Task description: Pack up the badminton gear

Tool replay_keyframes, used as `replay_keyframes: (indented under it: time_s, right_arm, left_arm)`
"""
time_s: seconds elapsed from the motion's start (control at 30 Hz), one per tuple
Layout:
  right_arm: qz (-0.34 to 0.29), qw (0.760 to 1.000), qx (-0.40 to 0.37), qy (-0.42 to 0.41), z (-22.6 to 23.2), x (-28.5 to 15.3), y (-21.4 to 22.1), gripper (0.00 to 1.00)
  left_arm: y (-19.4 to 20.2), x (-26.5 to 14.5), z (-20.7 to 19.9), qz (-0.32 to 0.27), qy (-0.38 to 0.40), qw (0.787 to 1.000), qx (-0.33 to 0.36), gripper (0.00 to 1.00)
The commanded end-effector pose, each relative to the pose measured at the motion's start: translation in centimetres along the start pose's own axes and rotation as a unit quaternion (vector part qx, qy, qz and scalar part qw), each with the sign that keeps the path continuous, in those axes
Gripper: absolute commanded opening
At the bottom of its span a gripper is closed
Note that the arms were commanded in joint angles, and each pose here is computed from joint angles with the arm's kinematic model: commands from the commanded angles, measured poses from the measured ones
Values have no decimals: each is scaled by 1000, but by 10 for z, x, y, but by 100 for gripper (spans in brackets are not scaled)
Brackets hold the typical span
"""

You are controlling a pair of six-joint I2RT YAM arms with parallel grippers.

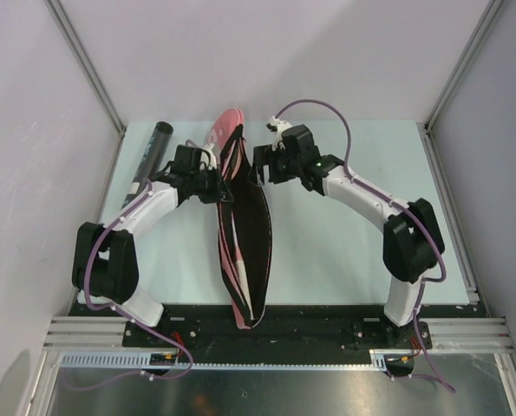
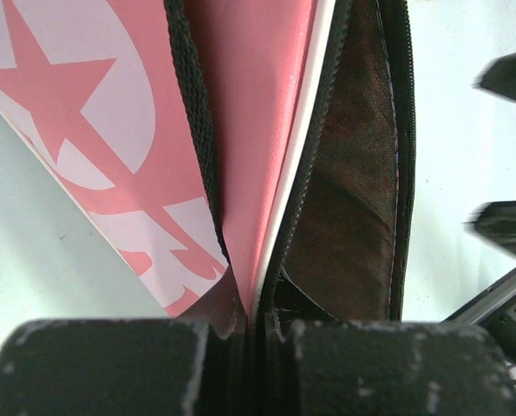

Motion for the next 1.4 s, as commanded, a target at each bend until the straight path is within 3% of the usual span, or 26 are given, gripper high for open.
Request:
replay_keyframes:
  time_s: [0.0,0.17,0.2,0.33,0.43,0.5,0.53,0.57,0.6,0.67,0.7,0.77,1.0,1.13,1.17,1.23,1.3,1.37]
  right_arm:
    - [-34,996,-29,-73,19,17,-15,81]
    - [-10,998,-13,-64,10,46,7,74]
    - [-10,998,5,-65,11,46,5,65]
    - [-34,996,37,-79,15,42,-6,45]
    - [-40,993,76,-80,20,34,-15,12]
    - [-50,992,96,-65,21,24,-23,0]
    - [-46,990,124,-55,20,22,-20,0]
    - [-50,988,136,-46,18,18,-22,0]
    - [-62,986,149,-29,17,11,-28,0]
    - [-60,979,196,-6,14,5,-24,0]
    - [-72,974,213,6,12,-1,-29,0]
    - [-70,960,269,26,10,-4,-23,0]
    - [-104,916,384,59,23,-25,-28,0]
    - [-121,896,423,64,25,-37,-30,0]
    - [-130,892,428,66,25,-42,-33,0]
    - [-134,889,433,70,24,-45,-30,0]
    - [-138,892,426,61,27,-49,-32,10]
    - [-131,913,384,44,29,-50,-31,25]
  left_arm:
    - [3,-14,-27,-2,50,998,47,0]
    - [5,-15,-31,-3,52,997,60,0]
    - [6,-14,-33,-2,54,996,66,0]
    - [8,-13,-36,3,60,996,73,1]
    - [8,-14,-41,5,68,995,80,2]
    - [10,-16,-47,6,76,993,88,15]
    - [12,-20,-52,4,82,992,94,36]
    - [16,-22,-59,4,89,991,104,47]
    - [18,-24,-62,0,89,989,115,65]
    - [23,-30,-76,-6,101,985,137,80]
    - [23,-31,-80,-11,101,984,146,94]
    - [31,-33,-88,-10,107,981,161,99]
    - [51,-28,-105,-25,79,971,223,100]
    - [54,-21,-97,-40,33,971,233,89]
    - [52,-22,-97,-52,22,970,236,85]
    - [49,-22,-93,-64,5,970,234,67]
    - [42,-22,-89,-80,-17,969,233,48]
    - [40,-20,-87,-83,-28,968,233,34]
Point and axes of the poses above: each gripper's point midway between its finger pads, its own x axis out along the fingers, its own z axis along the line the jaws close on, y = z × x, the point moved 4 cm from there along -x, back along the fingers, and after that the axes turned 15 degrees about -x, right-handed, at the moved point
